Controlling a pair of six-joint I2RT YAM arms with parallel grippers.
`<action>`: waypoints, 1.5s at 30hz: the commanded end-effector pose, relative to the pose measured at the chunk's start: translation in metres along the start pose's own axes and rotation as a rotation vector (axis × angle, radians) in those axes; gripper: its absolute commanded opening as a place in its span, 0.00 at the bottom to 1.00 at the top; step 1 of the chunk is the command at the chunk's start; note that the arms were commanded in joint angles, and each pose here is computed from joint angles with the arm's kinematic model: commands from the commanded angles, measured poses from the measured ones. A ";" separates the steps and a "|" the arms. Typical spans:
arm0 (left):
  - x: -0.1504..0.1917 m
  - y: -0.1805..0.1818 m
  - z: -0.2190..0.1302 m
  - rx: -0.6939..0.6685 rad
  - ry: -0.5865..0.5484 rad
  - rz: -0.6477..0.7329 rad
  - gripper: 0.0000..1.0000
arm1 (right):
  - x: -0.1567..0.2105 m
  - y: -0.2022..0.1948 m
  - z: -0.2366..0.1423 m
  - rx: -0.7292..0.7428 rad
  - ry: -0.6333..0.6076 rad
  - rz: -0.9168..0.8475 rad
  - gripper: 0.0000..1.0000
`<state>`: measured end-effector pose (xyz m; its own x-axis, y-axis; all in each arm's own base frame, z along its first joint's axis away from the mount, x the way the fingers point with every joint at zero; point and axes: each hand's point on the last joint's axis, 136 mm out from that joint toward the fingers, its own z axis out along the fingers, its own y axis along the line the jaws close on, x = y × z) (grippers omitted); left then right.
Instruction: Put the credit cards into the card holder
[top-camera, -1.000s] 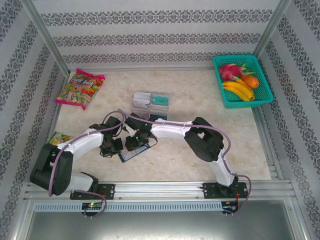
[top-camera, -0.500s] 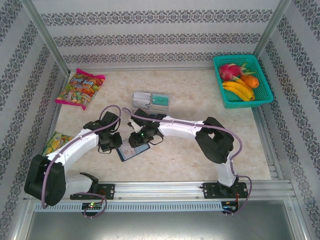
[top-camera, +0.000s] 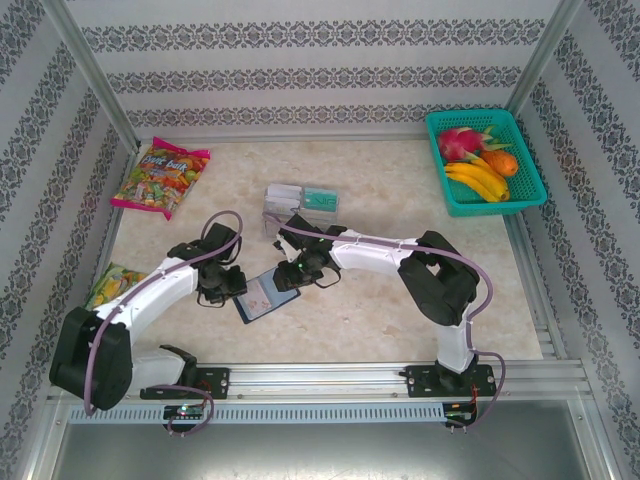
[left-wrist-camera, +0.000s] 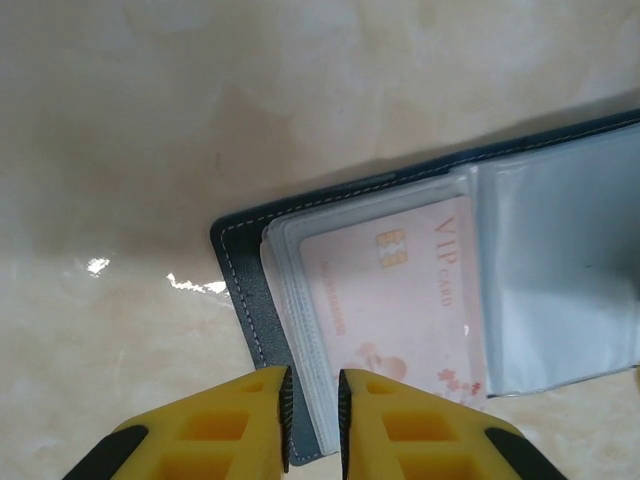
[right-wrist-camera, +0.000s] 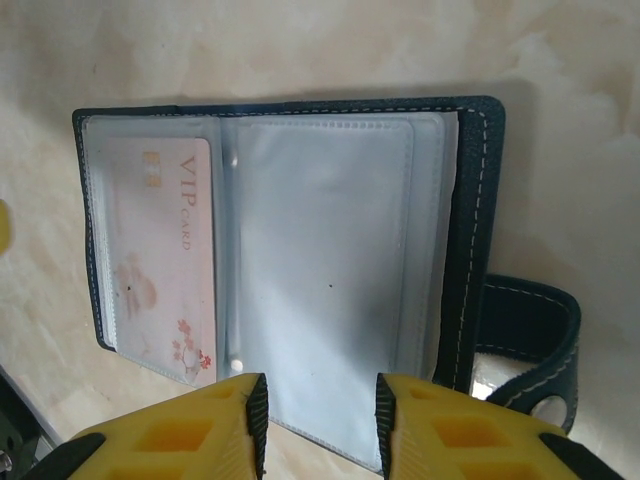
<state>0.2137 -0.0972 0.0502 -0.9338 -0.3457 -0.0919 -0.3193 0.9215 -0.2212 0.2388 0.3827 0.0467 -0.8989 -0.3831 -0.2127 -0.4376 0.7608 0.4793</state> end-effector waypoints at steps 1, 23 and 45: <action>0.004 0.002 0.014 0.005 0.025 -0.023 0.23 | 0.002 -0.011 0.005 0.033 0.007 0.021 0.36; 0.010 0.010 0.029 -0.019 0.050 -0.024 0.21 | 0.005 -0.015 0.013 0.082 0.028 0.020 0.37; 0.007 0.007 0.028 -0.015 0.049 -0.019 0.21 | -0.003 0.021 -0.003 0.065 0.005 -0.058 0.37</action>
<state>0.2050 -0.0983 0.0202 -0.9378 -0.3454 -0.0350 -0.3315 0.9210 -0.2047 0.2339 0.3928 0.0504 -0.8840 -0.4148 -0.2154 -0.4674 0.7790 0.4179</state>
